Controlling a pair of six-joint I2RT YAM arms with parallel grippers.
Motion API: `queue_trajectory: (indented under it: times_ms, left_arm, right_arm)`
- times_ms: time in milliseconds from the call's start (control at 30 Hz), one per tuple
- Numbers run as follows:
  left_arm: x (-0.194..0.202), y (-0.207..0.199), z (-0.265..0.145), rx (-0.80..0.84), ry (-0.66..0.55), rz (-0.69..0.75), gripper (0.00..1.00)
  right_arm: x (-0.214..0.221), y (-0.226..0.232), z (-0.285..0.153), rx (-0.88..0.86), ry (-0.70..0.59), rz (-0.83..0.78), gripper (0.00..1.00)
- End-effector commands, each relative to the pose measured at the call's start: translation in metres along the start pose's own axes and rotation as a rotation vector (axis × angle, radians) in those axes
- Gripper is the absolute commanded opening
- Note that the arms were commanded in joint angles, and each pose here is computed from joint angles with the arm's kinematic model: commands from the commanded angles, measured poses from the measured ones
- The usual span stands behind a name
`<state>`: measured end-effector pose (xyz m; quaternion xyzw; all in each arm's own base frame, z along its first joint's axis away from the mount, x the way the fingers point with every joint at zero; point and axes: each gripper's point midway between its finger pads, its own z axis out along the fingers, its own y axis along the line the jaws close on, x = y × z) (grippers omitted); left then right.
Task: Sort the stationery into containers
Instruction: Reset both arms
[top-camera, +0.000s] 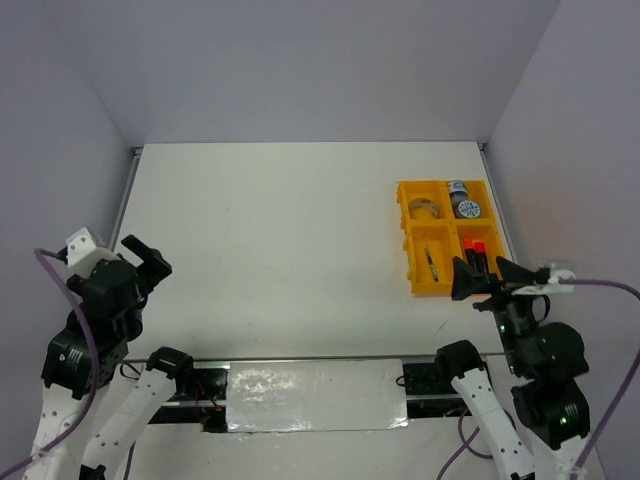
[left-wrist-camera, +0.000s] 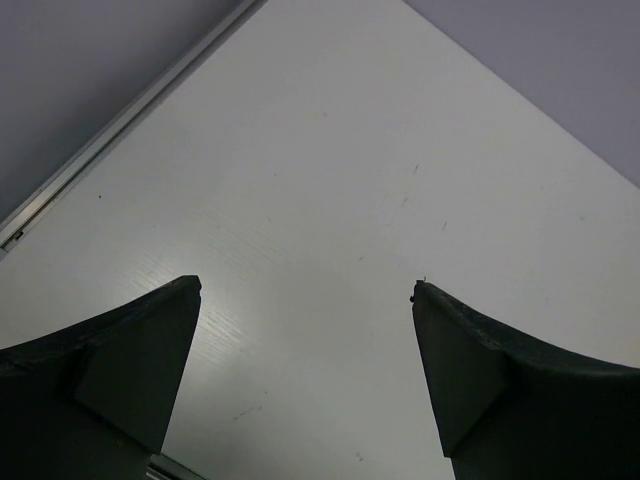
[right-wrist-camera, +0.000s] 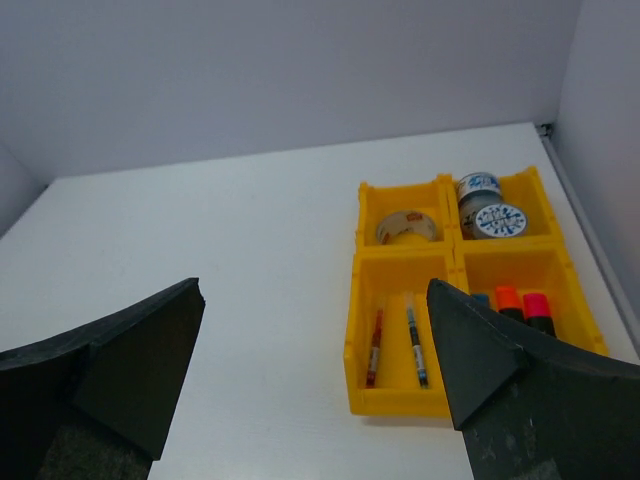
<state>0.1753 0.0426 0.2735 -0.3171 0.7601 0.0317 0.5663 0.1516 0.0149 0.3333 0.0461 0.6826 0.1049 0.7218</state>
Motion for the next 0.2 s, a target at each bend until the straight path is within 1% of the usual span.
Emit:
queue_trajectory:
  times_ms: [0, 100, 167]
  left_arm:
    - [-0.021, -0.002, -0.017, 0.063, -0.058, -0.041, 0.99]
    - [-0.019, -0.003, -0.018, 0.091, -0.06, -0.042, 0.99]
    - [-0.017, -0.003, -0.017, 0.095, -0.062, -0.047, 0.99]
  right_arm:
    - [-0.011, -0.016, -0.025, 0.057, -0.031, -0.007, 1.0]
    - [-0.02, -0.017, -0.035, 0.057, -0.073, 0.0, 1.0]
    - [-0.019, -0.018, -0.037, 0.057, -0.066, 0.0, 1.0]
